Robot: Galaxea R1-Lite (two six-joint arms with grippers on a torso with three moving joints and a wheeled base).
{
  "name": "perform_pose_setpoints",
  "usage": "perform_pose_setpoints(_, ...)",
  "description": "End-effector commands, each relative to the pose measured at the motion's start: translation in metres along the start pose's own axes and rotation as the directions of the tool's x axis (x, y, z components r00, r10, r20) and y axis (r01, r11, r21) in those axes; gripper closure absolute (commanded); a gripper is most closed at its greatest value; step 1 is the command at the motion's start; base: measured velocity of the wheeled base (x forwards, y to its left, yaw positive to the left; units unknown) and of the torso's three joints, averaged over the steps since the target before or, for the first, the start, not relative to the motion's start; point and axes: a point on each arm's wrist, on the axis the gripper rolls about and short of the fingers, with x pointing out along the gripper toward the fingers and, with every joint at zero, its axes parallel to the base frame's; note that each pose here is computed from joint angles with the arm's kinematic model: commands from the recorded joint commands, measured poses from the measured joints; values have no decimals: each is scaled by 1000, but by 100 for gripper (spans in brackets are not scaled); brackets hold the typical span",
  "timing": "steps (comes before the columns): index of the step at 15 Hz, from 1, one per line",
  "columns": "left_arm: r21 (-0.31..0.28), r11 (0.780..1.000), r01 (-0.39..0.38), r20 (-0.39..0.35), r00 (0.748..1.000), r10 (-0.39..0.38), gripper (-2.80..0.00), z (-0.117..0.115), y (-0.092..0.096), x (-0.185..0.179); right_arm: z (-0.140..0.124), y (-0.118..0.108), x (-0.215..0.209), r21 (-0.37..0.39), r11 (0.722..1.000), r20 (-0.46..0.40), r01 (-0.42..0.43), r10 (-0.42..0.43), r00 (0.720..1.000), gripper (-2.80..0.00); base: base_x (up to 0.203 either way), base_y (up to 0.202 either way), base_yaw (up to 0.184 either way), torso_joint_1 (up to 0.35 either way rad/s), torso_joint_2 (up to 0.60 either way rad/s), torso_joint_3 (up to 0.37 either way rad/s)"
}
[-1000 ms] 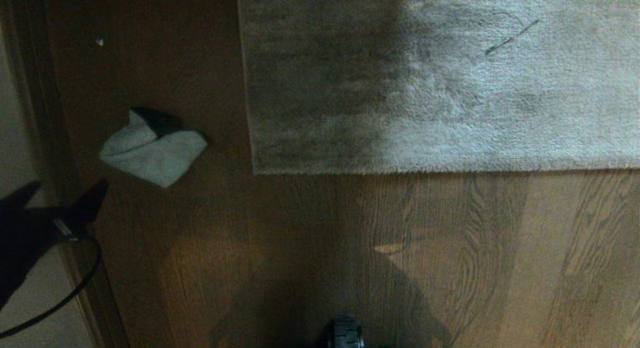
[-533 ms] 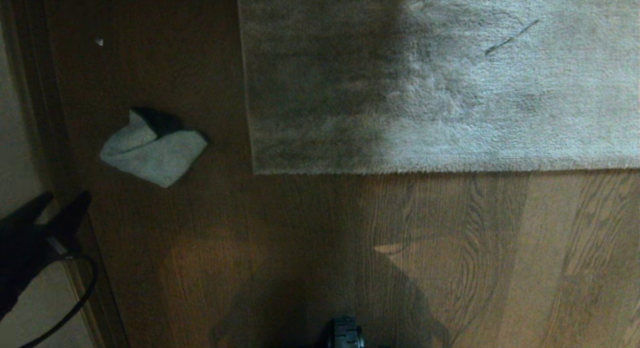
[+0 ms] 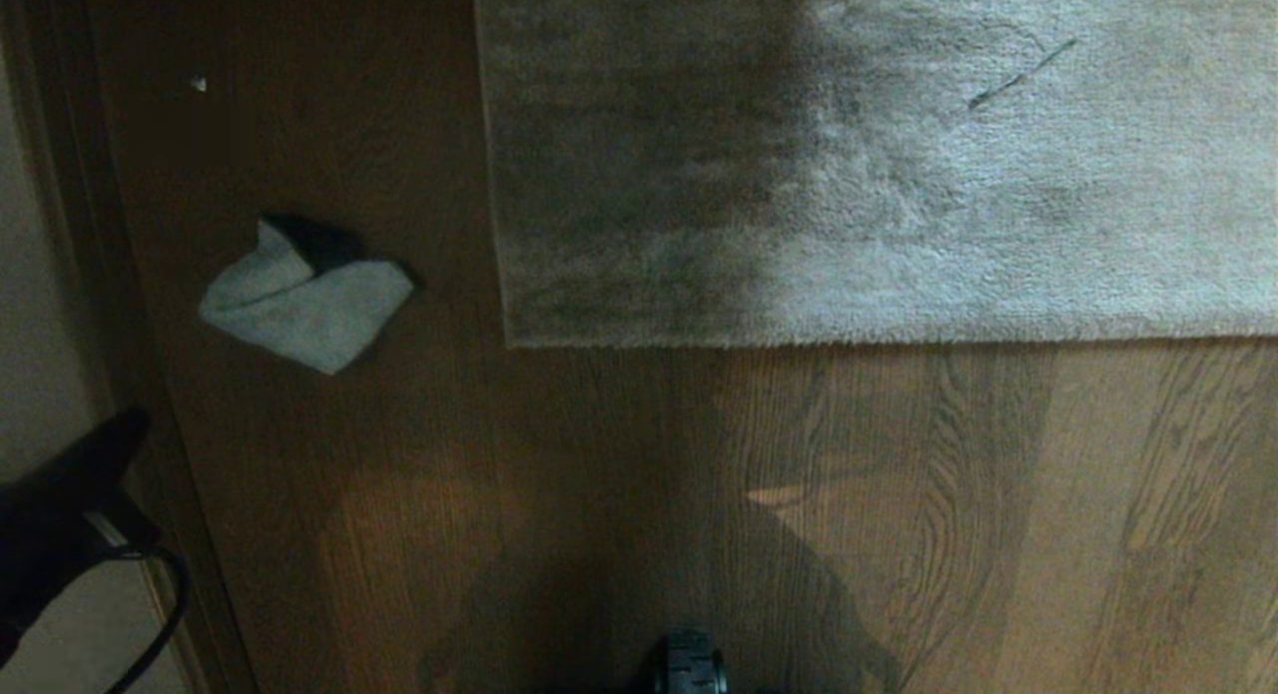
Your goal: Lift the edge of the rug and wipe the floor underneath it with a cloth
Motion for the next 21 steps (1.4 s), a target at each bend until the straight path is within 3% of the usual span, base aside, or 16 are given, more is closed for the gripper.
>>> perform_pose_setpoints(1,3,1000,4,32,999,-4,0,7,-2,-13,0,0,0,0,1000,0,0,0,1000,0,0,0,0,0,0,0)
perform_pose_setpoints(6,-15,998,54,-75,996,-55,0,-1,-9,-57,0,0,0,0,1000,0,0,0,1000,0,0,0,0,0,0,0)
perform_pose_setpoints(10,-42,987,154,-183,970,-159,0,-20,-17,-95,0,0,0,0,1000,1,0,0,1000,0,0,0,0,0,0,0)
perform_pose_setpoints(13,-55,981,185,-244,950,-193,0,-37,-18,-119,0,0,0,0,1000,0,0,0,1000,0,0,0,0,0,0,0)
perform_pose_setpoints(16,-57,969,239,-229,942,-246,0,-46,-18,-134,0,0,0,0,1000,0,0,0,1000,0,0,0,0,0,0,0)
perform_pose_setpoints(21,-20,988,156,-171,973,-157,0,-54,-14,-150,0,0,0,0,1000,0,0,0,1000,0,0,0,0,0,0,0)
